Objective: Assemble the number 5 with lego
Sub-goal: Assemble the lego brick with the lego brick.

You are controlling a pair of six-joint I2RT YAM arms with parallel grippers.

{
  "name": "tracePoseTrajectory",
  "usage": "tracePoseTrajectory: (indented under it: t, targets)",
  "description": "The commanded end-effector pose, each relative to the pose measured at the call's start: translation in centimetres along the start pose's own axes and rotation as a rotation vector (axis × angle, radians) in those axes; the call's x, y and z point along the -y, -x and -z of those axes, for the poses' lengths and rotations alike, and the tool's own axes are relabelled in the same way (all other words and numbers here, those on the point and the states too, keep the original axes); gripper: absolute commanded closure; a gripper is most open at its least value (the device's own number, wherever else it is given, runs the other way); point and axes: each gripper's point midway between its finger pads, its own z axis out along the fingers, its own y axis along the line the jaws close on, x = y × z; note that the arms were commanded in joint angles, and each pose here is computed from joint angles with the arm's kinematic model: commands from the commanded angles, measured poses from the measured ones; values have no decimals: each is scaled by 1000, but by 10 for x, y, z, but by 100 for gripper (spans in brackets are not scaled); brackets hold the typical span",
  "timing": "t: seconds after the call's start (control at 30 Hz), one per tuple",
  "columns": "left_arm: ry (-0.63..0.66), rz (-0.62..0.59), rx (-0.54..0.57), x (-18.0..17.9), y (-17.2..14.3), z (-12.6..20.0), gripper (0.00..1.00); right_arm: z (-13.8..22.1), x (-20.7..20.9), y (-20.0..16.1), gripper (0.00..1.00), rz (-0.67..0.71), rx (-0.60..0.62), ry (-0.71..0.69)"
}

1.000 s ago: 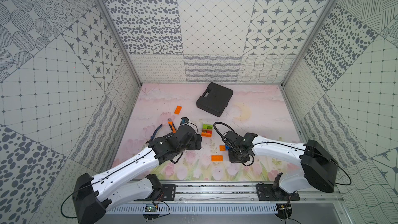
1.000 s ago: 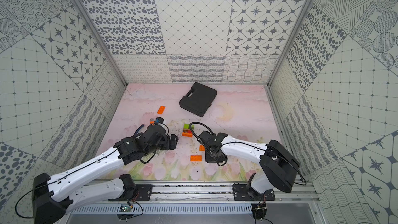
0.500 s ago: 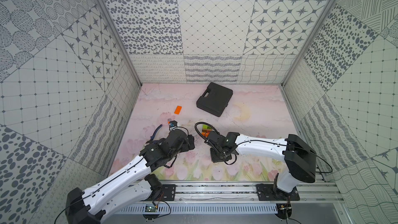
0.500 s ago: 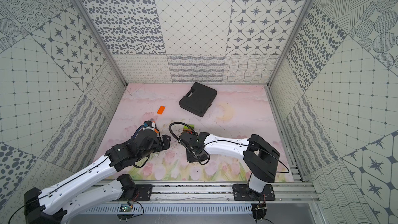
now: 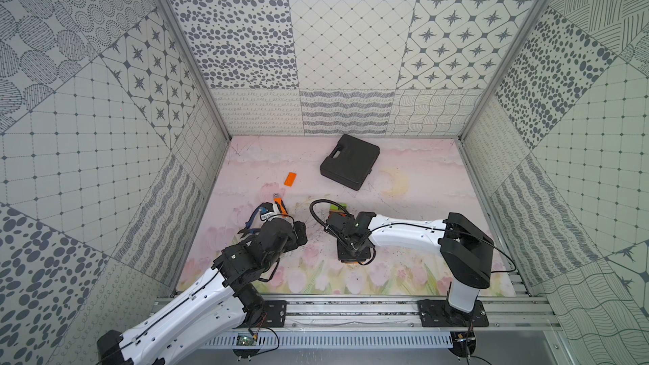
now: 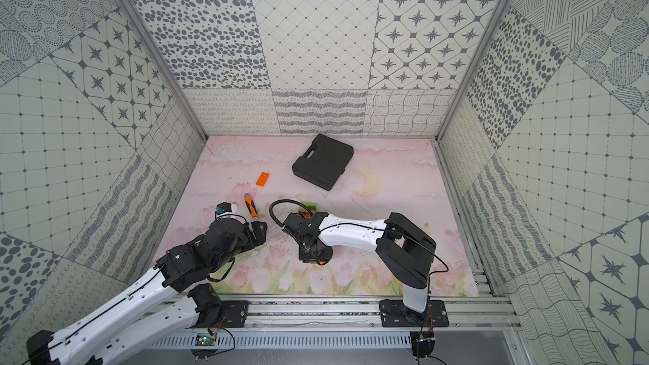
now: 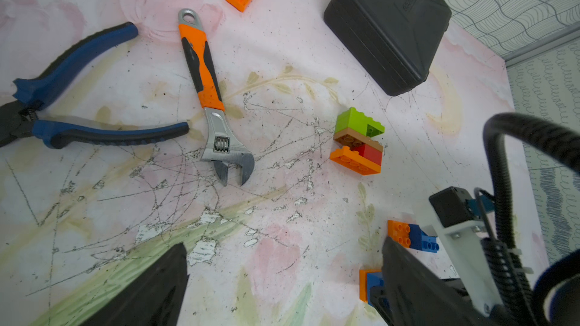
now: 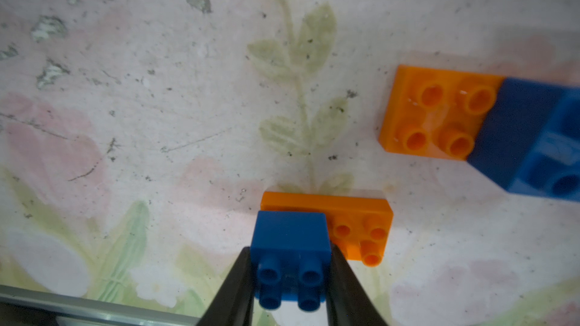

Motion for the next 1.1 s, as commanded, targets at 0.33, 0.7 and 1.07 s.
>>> tracePoseTrajectory:
  t: [0.33, 0.7, 1.07]
  targets:
    - [81, 56, 51, -25, 4, 7, 0, -59, 44, -32, 70, 16, -174, -228]
    - [75, 63, 71, -22, 11, 12, 0, -23, 19, -4, 59, 46, -52, -135]
    - [69, 44, 55, -18, 11, 12, 0, 5, 8, 5, 53, 58, 8, -78]
